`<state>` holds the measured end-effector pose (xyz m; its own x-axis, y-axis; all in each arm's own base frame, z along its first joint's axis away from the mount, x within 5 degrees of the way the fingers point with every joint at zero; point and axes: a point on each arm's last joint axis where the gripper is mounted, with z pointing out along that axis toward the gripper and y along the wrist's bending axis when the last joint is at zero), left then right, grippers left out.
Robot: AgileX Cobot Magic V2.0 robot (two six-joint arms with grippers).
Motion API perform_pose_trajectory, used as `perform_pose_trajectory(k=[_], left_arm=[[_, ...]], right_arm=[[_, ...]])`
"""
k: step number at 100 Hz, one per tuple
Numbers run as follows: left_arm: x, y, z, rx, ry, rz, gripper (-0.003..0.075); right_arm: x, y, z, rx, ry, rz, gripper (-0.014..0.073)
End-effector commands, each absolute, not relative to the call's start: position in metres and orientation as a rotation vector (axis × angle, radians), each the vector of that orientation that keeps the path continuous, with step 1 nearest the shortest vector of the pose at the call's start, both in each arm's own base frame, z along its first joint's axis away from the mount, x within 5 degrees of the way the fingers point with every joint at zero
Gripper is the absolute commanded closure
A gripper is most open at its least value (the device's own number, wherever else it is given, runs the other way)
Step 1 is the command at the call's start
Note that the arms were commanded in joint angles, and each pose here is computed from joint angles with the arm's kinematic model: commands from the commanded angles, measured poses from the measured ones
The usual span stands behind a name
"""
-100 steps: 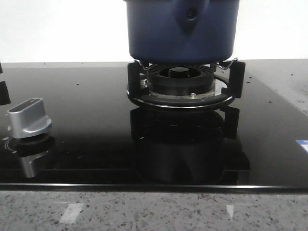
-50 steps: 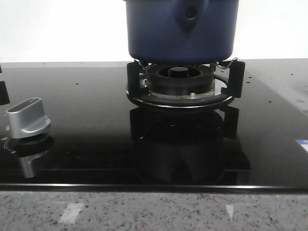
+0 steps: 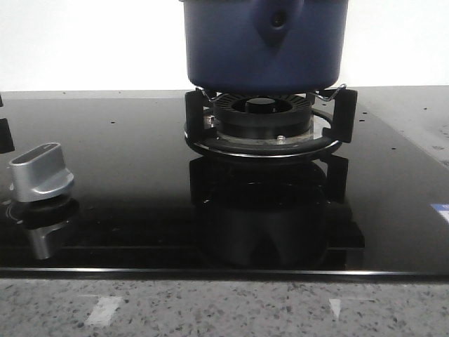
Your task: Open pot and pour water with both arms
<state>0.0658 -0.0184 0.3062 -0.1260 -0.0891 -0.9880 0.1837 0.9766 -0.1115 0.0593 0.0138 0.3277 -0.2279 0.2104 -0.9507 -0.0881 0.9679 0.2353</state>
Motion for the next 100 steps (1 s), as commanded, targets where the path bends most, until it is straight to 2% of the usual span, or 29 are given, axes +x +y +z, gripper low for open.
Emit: perform_pose_trajectory(k=[1,13,31,41,51,75,100], left_arm=[[0.067,-0.022,0.331,0.124,1.585,-0.27,0.0351],[0.068,-0.035,0.344,0.282,1.536,-0.352,0.0351],[0.076,-0.053,0.356,0.484,1.465,-0.474,0.0339],[0.083,-0.058,0.364,0.496,1.436,-0.542,0.0282],[0.092,-0.062,0.368,0.48,1.451,-0.592,0.0268],[0.114,-0.075,0.383,0.61,1.451,-0.621,0.0268],[0.13,-0.097,0.406,0.815,1.345,-0.591,0.0267]], right_arm=[[0.061,0.012,0.344,0.076,1.7,0.256,0.035],[0.061,0.013,0.344,0.07,1.695,0.261,0.0269],[0.061,0.013,0.344,0.071,1.693,0.269,0.0265],[0.061,0.013,0.344,0.072,1.693,0.271,0.0265],[0.061,0.013,0.344,0.071,1.698,0.273,0.0265],[0.06,0.015,0.345,0.085,1.694,0.311,0.0265],[0.06,0.015,0.344,0.085,1.702,0.317,0.0265]])
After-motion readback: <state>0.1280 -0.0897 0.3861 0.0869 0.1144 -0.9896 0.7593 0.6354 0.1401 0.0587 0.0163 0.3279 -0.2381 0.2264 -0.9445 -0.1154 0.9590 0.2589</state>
